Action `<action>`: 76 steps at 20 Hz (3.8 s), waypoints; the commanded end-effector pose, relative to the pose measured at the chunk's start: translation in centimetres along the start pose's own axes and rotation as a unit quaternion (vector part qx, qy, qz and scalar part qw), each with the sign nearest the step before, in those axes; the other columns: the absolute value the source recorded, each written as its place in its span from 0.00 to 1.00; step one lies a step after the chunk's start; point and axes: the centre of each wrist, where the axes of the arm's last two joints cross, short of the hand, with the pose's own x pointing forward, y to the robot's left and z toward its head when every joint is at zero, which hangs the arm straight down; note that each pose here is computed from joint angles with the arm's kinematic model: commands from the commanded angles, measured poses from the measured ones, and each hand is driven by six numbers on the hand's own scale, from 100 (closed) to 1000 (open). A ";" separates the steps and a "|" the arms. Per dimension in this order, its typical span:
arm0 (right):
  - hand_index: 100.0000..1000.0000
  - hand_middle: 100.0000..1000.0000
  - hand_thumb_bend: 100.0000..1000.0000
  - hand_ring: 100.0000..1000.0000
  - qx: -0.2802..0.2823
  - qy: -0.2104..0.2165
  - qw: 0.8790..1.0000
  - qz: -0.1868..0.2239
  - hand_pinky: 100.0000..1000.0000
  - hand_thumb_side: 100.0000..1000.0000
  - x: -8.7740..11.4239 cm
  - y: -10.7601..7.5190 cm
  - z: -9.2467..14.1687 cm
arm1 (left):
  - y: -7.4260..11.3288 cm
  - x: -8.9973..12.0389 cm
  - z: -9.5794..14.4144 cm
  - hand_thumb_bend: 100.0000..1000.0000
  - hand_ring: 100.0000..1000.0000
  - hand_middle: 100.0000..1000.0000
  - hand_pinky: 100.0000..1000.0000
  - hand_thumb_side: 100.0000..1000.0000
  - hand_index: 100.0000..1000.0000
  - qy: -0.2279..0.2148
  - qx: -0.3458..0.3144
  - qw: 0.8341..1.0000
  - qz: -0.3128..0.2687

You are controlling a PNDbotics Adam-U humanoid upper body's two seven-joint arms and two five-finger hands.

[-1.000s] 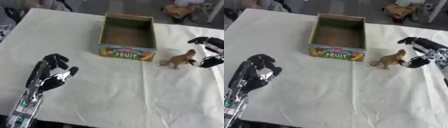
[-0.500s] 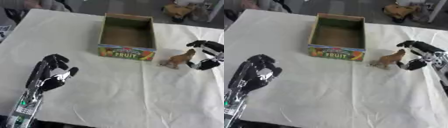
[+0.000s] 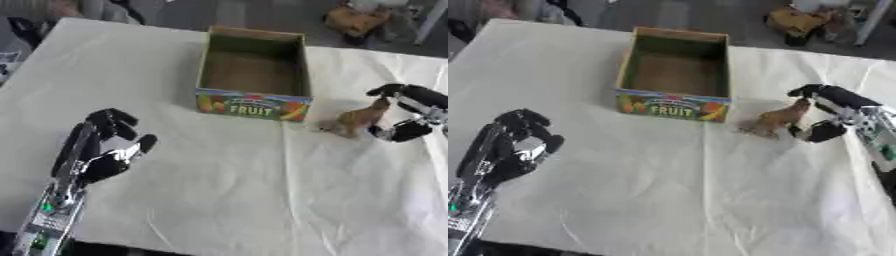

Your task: Pick up objects on the table and place them in the box.

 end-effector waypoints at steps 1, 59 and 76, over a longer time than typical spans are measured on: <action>0.93 0.85 0.23 0.89 -0.015 0.004 1.000 0.016 0.92 0.15 -0.4 -1.7 0.2 | 0.2 0.7 -0.4 0.61 0.46 0.49 0.50 0.29 0.55 -0.014 -0.002 1.000 -0.003; 0.35 0.22 0.00 0.55 -0.148 -0.029 0.984 0.095 0.73 0.00 2.7 -7.1 -1.0 | 0.1 0.6 -0.3 0.62 0.45 0.48 0.50 0.29 0.55 -0.012 -0.003 1.000 -0.001; 0.35 0.22 0.00 0.54 -0.206 -0.051 0.970 0.116 0.73 0.00 6.4 -14.2 -2.5 | -0.3 0.7 -0.5 0.62 0.45 0.48 0.50 0.29 0.55 -0.015 -0.013 1.000 0.003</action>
